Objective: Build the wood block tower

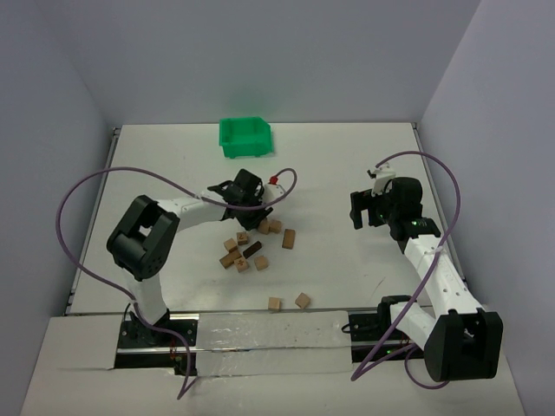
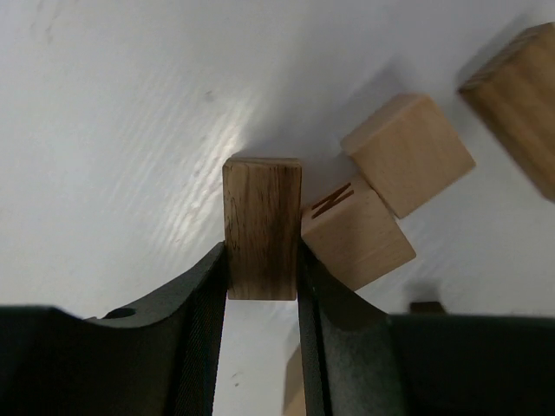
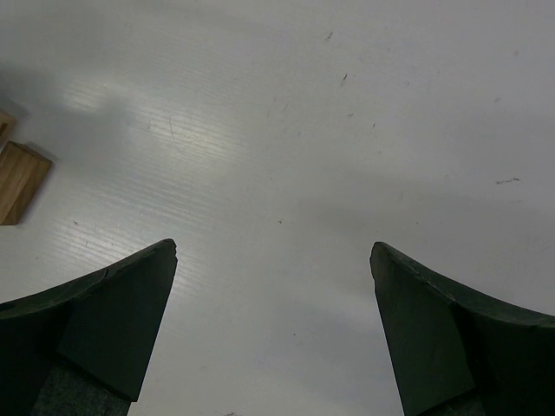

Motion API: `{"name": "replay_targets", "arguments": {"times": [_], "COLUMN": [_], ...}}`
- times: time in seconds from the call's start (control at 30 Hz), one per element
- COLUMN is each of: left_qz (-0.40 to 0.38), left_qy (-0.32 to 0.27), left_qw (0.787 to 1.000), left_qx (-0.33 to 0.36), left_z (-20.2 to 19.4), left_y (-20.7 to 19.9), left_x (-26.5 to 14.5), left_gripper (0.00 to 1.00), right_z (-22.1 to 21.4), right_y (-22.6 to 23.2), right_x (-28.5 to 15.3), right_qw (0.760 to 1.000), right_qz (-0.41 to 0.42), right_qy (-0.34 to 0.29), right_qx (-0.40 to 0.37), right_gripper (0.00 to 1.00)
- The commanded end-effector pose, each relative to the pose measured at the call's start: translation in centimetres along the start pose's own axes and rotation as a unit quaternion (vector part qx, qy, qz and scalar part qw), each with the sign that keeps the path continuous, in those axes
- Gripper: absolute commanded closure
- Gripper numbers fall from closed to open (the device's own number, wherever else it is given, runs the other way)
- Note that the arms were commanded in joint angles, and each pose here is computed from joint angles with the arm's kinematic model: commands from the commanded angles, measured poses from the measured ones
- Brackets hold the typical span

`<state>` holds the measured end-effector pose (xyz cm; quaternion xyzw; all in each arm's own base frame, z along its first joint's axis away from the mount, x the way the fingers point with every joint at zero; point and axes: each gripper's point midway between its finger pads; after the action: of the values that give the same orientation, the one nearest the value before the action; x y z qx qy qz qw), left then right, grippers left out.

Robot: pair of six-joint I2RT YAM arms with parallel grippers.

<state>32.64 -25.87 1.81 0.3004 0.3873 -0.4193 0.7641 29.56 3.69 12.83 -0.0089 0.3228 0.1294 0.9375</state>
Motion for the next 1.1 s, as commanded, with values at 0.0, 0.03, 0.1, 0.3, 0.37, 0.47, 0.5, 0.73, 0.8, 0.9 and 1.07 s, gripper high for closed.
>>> {"name": "replay_targets", "arguments": {"times": [0.0,0.03,0.1,0.3,0.37,0.47,0.5,0.73,0.8,0.9,1.07], "left_qz": [-0.029,-0.032,-0.041,-0.082,-0.086,-0.097,-0.093,-0.092,-0.097,-0.109,-0.143], "left_qy": [-0.008,-0.007,-0.011,-0.062,-0.075,-0.097,-0.107,-0.089,-0.086,-0.08,-0.061], "left_qw": [0.999,0.998,0.997,0.99,0.987,0.978,0.978,0.971,0.968,0.964,0.959], "left_qx": [0.039,0.05,0.07,0.1,0.114,0.156,0.156,0.201,0.216,0.229,0.238], "left_z": [0.6,0.4,0.1,2.0,2.7,4.2,4.9,5.0,5.1,5.0,4.4], "left_y": [-3.6,-4.2,-5.4,-7.5,-7.2,-5.8,-5.2,-0.5,-0.2,0.1,-0.1], "left_x": [0.9,0.9,0.5,-2.8,-3.8,-6.1,-6.5,-5.6,-4.9,-3.8,-1.4], "left_gripper": [1.0,1.0,1.0,1.0,1.0,1.0,1.0,1.0,1.0,1.0,0.97], "right_z": [2.3,2.3,2.4,2.2,2.3,2.3,2.3,2.1,2.0,2.0,1.7], "right_y": [-0.3,-0.3,-0.2,0.0,0.0,0.0,0.1,0.1,0.1,0.1,0.1], "right_x": [-0.8,-0.8,-0.8,-0.7,-0.7,-0.6,-0.6,-0.4,-0.4,-0.4,-0.2], "right_qw": [0.999,0.999,0.999,0.999,0.999,0.999,0.999,1.0,1.0,1.0,1.0], "right_qz": [-0.006,-0.006,-0.005,0.001,0.001,0.005,0.005,0.009,0.009,0.008,0.011], "right_qy": [-0.032,-0.033,-0.034,-0.03,-0.03,-0.029,-0.03,-0.024,-0.023,-0.022,-0.014], "right_qx": [-0.01,-0.01,-0.01,-0.01,-0.012,-0.012,-0.012,-0.014,-0.014,-0.015,-0.015], "right_gripper": [0.0,0.0,0.0,0.0,0.0,0.0,0.0,0.0,0.0,0.0,0.0]}}
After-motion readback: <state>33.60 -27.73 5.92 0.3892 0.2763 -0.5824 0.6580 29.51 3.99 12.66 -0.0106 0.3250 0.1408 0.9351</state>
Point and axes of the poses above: each gripper's point midway between its finger pads, its own x axis out along the fingers, its own y axis along the line the jaws close on, z = x × y, and after that the axes turned 4 degrees about x, right-handed
